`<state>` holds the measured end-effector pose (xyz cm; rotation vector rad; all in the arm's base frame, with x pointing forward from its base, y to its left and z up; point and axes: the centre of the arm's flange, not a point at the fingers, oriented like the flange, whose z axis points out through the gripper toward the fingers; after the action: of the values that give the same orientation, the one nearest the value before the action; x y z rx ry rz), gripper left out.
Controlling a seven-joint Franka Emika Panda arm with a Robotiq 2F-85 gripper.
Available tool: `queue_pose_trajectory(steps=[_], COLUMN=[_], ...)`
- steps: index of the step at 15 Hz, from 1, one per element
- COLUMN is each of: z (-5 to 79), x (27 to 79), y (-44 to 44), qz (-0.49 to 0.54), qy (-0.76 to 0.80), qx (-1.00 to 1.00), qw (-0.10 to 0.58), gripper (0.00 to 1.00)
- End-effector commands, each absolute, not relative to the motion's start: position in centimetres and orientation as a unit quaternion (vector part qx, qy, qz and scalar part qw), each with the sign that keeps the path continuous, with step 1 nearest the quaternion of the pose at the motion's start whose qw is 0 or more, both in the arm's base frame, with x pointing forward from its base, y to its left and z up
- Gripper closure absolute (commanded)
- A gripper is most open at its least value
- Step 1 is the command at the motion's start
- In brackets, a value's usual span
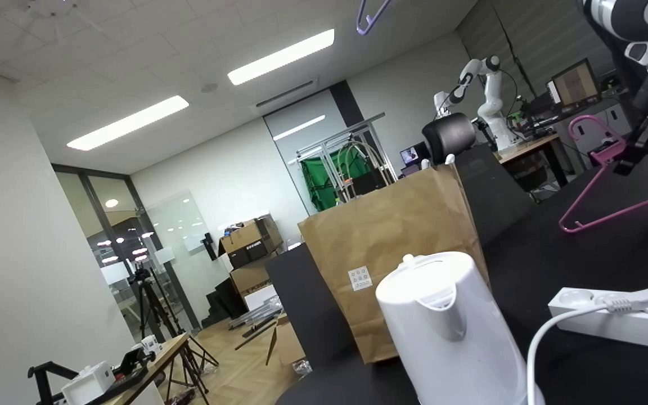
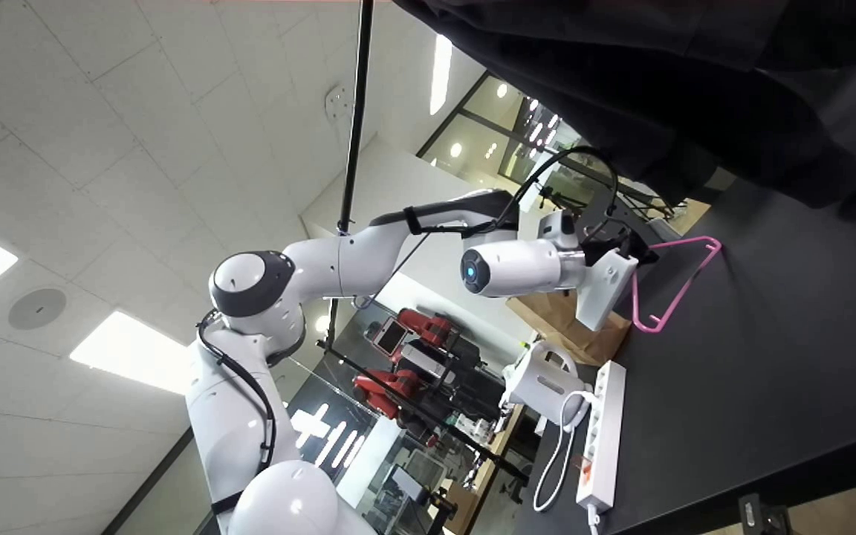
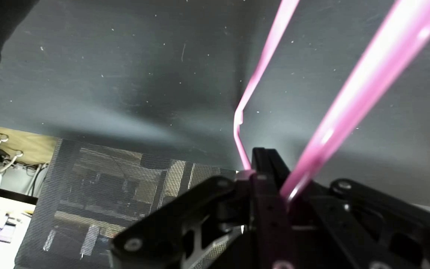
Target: Take the pink clothes hanger off the rail and place it on the table
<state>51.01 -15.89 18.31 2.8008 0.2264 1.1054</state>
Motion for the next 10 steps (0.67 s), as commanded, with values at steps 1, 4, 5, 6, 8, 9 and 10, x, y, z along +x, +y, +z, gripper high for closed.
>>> queue_pose_trajectory(steps=[1, 4, 5, 6, 8, 9, 10], z=[18.3, 17.9, 17.4, 17.2, 17.0, 17.0, 16.9], x=[51.0, 50.9, 50.8, 50.9, 51.1, 51.2, 51.4], y=[-15.9, -15.9, -15.9, -16.1, -16.5, -16.6, -16.7], qz=[0.365, 0.377, 0.391, 0.404, 0.431, 0.443, 0.453], qy=[0.075, 0.071, 0.065, 0.063, 0.057, 0.055, 0.053], qx=[0.926, 0.921, 0.915, 0.910, 0.897, 0.892, 0.886], qw=[0.061, 0.066, 0.070, 0.072, 0.076, 0.076, 0.078], gripper=[0.96, 0.99, 0.99, 0.99, 0.99, 0.99, 0.99])
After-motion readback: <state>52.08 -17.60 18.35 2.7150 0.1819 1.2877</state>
